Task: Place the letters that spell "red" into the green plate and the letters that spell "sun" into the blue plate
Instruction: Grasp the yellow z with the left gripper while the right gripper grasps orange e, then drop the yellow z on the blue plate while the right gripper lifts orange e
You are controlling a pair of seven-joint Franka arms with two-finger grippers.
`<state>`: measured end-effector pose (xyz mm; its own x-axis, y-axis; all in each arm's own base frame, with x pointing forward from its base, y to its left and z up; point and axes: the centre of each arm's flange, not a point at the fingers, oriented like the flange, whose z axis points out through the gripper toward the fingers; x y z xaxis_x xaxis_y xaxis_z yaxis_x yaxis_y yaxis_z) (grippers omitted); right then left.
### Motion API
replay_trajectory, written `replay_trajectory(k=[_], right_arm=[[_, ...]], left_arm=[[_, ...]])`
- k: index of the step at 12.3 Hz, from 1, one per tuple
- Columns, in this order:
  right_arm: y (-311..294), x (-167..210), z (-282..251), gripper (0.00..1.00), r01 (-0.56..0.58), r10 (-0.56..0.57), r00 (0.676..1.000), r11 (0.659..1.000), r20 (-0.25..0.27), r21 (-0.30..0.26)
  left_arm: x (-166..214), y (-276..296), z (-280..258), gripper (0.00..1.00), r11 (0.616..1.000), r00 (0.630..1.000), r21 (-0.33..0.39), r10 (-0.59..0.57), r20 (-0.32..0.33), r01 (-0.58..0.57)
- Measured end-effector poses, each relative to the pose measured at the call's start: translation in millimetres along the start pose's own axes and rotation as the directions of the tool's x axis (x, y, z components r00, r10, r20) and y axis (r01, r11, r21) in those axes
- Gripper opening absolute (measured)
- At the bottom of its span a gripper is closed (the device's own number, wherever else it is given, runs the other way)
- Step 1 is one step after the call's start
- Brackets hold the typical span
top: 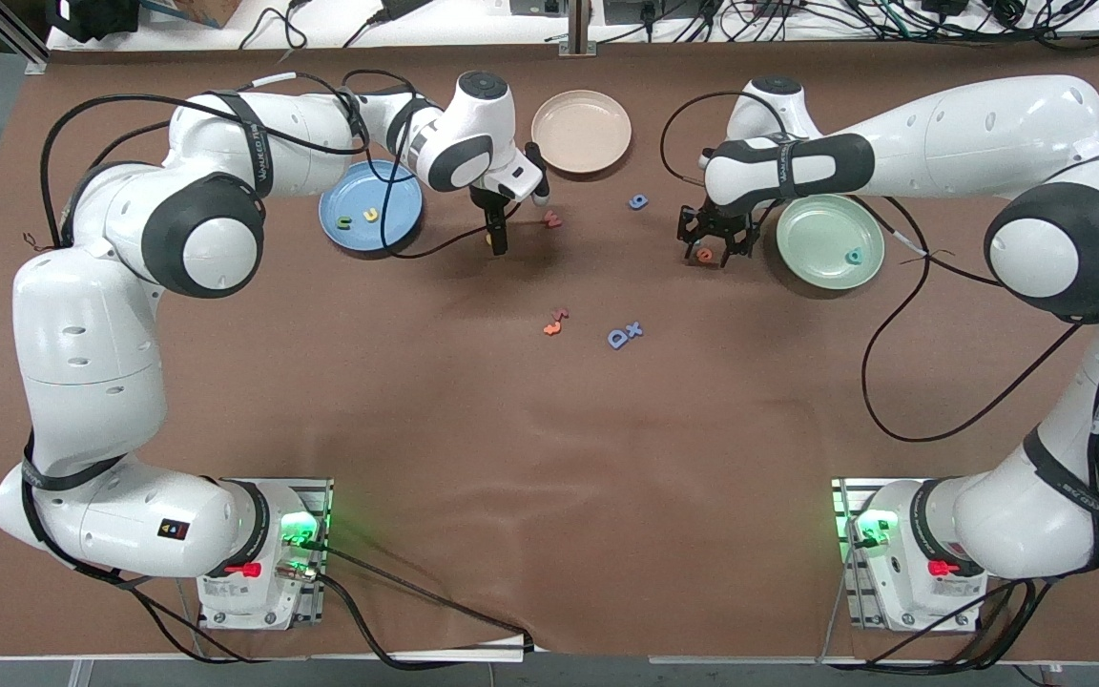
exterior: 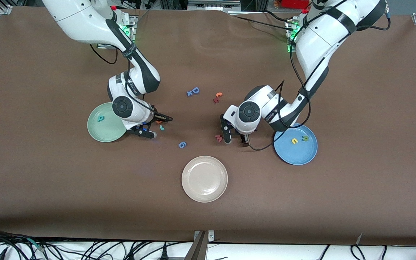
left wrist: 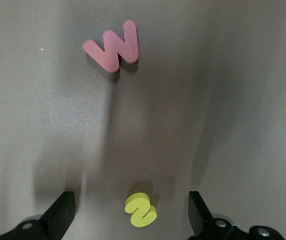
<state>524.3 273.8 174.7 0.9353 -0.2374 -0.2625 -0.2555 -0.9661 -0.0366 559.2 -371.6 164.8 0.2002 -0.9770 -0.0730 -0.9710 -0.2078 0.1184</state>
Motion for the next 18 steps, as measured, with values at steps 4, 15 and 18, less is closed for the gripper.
replay_trajectory(k=[4, 15, 18], right_arm=[[3.6, -2.1, 7.5, 0.69, 0.03, -0.03, 0.999, 1.0, -0.013, 0.006], [6.9, 0.4, 2.8, 0.24, 0.059, -0.059, 0.998, 0.998, -0.013, 0.002], [13.5, 2.0, -3.9, 0.24, 0.048, -0.048, 0.999, 0.999, 0.005, -0.013]], left_arm=[[-0.7, 0.0, -0.4, 0.95, 1.0, 1.0, -0.002, -0.003, 0.005, 0.003], [0.0, 3.6, -3.6, 0.41, 0.999, 0.999, 0.022, 0.031, 0.043, -0.032], [-0.5, 3.5, -4.2, 0.38, 0.999, 0.999, 0.021, 0.03, 0.044, -0.031]])
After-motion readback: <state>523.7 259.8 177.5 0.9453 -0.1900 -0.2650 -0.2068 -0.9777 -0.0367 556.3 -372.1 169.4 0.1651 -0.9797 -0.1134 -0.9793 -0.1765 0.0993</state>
